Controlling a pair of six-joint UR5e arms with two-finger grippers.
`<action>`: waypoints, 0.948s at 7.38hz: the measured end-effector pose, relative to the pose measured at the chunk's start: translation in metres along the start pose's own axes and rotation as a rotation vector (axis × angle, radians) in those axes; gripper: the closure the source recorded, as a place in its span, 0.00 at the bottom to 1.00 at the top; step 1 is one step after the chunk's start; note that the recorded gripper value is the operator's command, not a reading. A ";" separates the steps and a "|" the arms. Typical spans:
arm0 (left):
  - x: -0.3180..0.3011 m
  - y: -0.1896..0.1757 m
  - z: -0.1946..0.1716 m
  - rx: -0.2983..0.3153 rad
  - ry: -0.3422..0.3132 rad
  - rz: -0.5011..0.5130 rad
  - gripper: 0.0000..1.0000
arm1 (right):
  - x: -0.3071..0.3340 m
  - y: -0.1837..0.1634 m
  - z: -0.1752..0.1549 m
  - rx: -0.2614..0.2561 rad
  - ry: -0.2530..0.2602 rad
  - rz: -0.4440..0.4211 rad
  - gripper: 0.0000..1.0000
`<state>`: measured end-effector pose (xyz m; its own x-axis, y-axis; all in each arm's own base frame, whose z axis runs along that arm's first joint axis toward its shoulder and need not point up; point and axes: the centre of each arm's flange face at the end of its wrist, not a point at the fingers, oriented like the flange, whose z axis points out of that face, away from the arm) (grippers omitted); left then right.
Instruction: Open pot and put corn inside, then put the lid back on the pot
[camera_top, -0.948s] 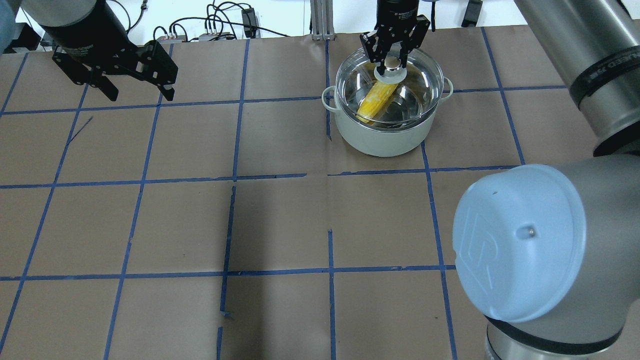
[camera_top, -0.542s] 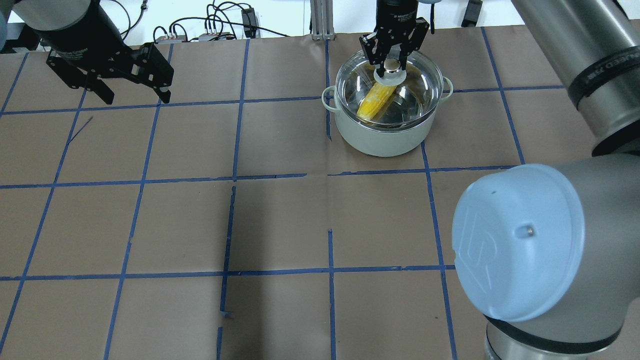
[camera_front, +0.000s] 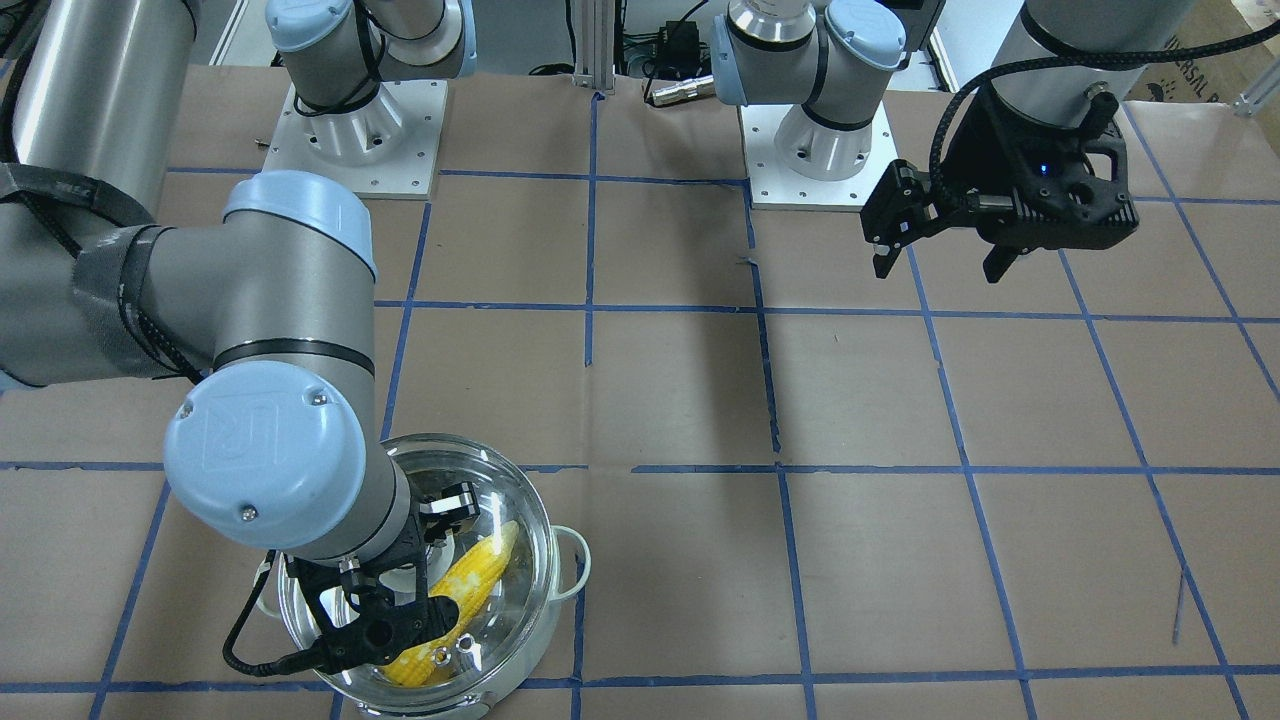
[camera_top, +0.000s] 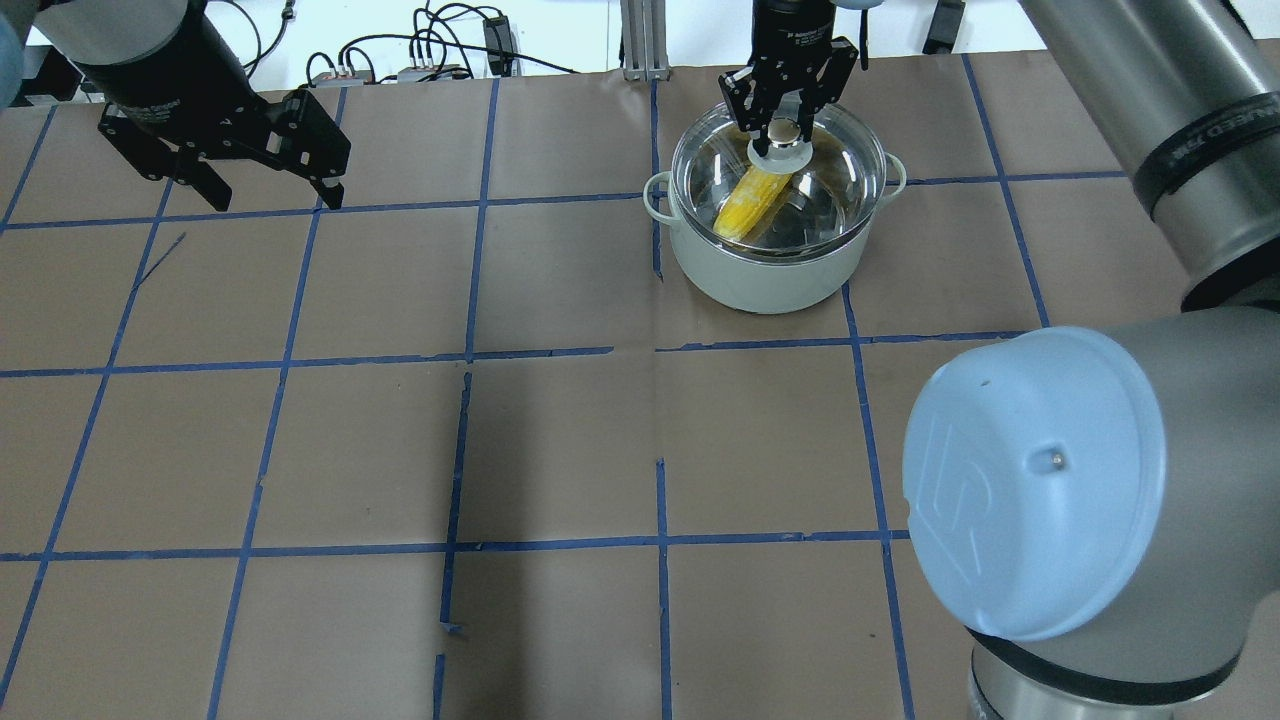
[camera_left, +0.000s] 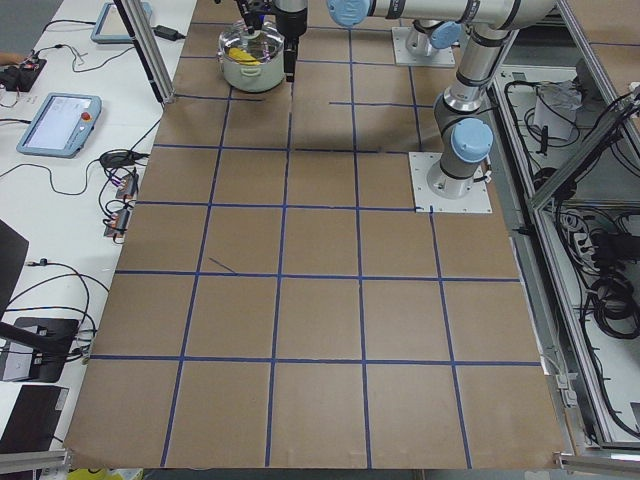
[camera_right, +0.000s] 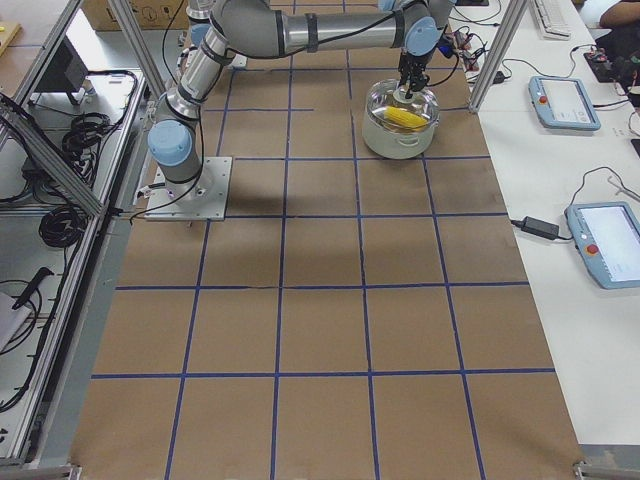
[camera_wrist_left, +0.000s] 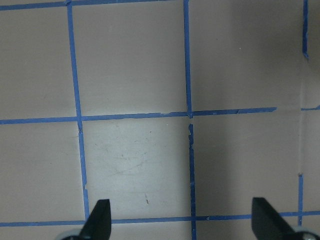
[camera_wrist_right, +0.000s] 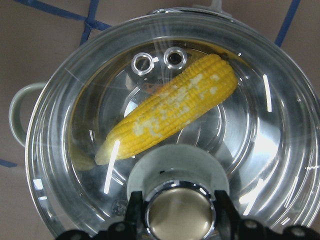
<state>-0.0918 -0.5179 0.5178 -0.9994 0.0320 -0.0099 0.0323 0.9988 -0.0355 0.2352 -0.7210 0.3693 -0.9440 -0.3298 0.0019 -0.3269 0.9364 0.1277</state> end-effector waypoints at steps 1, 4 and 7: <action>0.000 0.000 0.000 0.000 -0.001 -0.001 0.00 | 0.000 -0.001 0.002 -0.003 -0.001 0.000 0.73; 0.000 0.000 0.001 -0.002 0.000 -0.005 0.00 | 0.000 -0.003 0.006 -0.005 -0.002 0.001 0.72; 0.001 0.000 0.001 -0.004 -0.001 -0.004 0.00 | 0.001 -0.005 0.005 0.005 -0.001 0.003 0.35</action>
<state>-0.0924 -0.5178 0.5166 -0.9995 0.0284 -0.0106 0.0287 0.9991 -0.0319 0.2360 -0.7252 0.3633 -0.9452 -0.3265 0.0012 -0.3240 0.9381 0.1226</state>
